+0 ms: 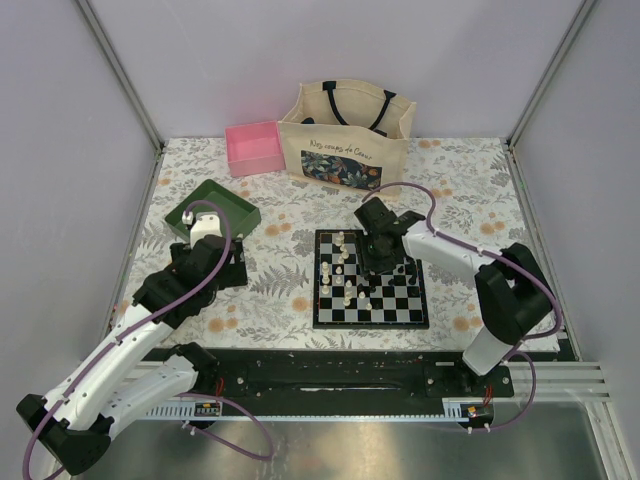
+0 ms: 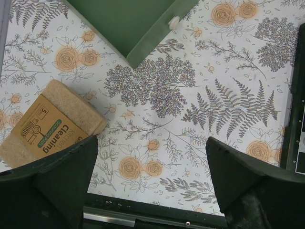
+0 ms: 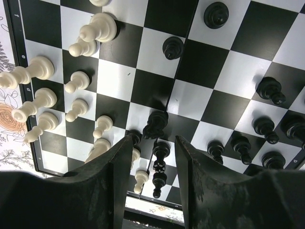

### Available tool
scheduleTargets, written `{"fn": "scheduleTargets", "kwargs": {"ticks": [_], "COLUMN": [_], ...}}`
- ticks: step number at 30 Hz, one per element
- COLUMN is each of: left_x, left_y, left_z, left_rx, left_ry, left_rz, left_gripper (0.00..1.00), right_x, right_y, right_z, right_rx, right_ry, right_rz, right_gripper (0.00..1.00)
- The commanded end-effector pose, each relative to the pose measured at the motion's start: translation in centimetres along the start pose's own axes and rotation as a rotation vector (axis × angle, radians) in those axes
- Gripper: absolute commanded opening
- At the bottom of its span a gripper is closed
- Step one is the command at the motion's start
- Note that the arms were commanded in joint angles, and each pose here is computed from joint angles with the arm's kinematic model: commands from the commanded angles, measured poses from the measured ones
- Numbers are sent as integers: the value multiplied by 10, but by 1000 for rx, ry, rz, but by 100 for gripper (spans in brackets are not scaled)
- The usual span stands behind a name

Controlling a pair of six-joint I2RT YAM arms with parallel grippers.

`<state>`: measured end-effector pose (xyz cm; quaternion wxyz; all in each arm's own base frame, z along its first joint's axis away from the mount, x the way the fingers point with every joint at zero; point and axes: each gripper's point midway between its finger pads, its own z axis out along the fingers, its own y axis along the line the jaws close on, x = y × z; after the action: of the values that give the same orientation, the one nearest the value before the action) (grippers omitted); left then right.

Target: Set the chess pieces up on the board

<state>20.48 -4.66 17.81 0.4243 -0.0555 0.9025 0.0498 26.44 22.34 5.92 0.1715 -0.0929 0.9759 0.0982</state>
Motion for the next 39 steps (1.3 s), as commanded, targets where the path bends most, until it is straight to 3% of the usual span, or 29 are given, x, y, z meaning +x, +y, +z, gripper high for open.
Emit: {"fn": "scheduleTargets", "kwargs": {"ticks": [1, 20, 30, 39], "left_x": [-18, -16, -17, -16], "left_y": [-4, -4, -4, -4], "left_z": [-6, -5, -5, -5], "left_rx": [26, 22, 21, 22], "left_ry": [-52, -45, -46, -45], "left_rz": [-28, -23, -22, -22], "left_gripper": [99, 99, 99, 99], "right_x": [-15, -20, -20, -33], "right_y": [9, 12, 9, 7], "right_z": [-4, 11, 10, -25], "right_rx": [-14, -2, 13, 3], "right_ry": [-32, -18, -17, -124], "right_rz": [-32, -42, -51, -41], "right_gripper": [50, 39, 23, 21]}}
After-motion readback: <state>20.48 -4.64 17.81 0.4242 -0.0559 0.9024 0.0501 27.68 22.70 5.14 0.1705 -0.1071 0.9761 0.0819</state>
